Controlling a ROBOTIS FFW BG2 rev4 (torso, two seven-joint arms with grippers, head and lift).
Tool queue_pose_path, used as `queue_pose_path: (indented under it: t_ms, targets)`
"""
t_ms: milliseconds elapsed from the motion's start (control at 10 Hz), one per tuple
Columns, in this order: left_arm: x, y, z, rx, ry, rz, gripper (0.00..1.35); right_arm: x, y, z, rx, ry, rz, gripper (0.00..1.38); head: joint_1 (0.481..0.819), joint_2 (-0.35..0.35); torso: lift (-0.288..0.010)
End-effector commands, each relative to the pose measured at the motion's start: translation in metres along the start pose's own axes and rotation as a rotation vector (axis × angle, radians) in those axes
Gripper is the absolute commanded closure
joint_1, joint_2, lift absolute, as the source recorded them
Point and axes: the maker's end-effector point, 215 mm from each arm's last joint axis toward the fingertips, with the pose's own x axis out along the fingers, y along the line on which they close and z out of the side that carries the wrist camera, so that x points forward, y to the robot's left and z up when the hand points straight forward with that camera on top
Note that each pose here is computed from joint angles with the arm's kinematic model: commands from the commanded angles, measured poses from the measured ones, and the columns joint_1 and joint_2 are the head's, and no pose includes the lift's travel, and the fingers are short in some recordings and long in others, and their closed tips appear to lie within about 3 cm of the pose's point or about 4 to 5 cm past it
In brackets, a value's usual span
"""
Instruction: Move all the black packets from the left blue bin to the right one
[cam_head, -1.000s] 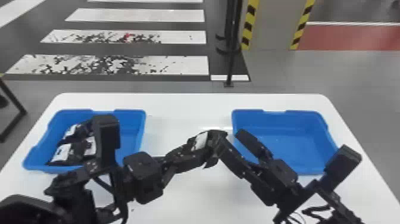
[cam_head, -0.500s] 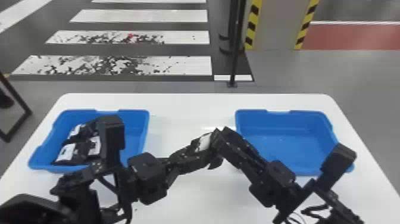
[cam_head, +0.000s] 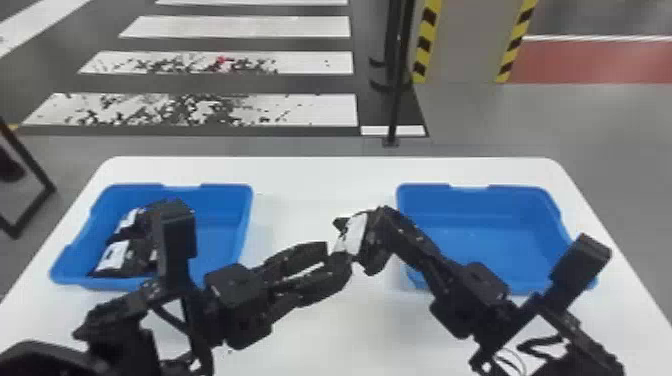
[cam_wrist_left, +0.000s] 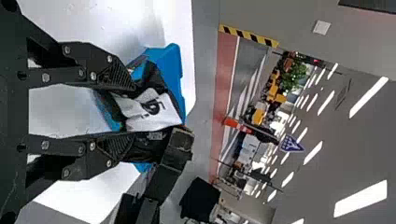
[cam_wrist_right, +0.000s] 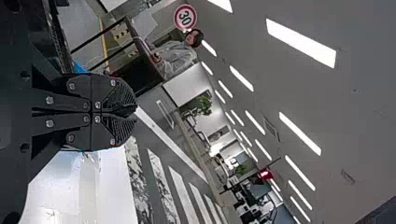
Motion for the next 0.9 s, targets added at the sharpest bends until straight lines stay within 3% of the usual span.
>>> queue_pose_path:
  t_ms: [0,400,700,800]
  targets:
    - [-0.009,0.010,0.001,-0.011,-0.019,0.027,0.11,-0.002,-0.021,0.010,-0.025,-0.007,-0.030,1.28,0.695,0.012,-0.140]
    - [-0.024,0.023,-0.007,-0.042,-0.024,0.064,0.17,-0.012,-0.135,0.026,-0.122,0.023,-0.208,1.28,0.695,-0.021,-0.140]
    - [-0.025,0.026,-0.002,-0.038,-0.035,0.069,0.17,-0.058,-0.239,0.067,-0.255,0.026,-0.429,1.28,0.695,-0.121,-0.140]
    - [-0.029,0.030,-0.004,-0.045,-0.032,0.081,0.17,-0.076,-0.259,0.080,-0.285,0.015,-0.486,1.20,0.695,-0.169,-0.140]
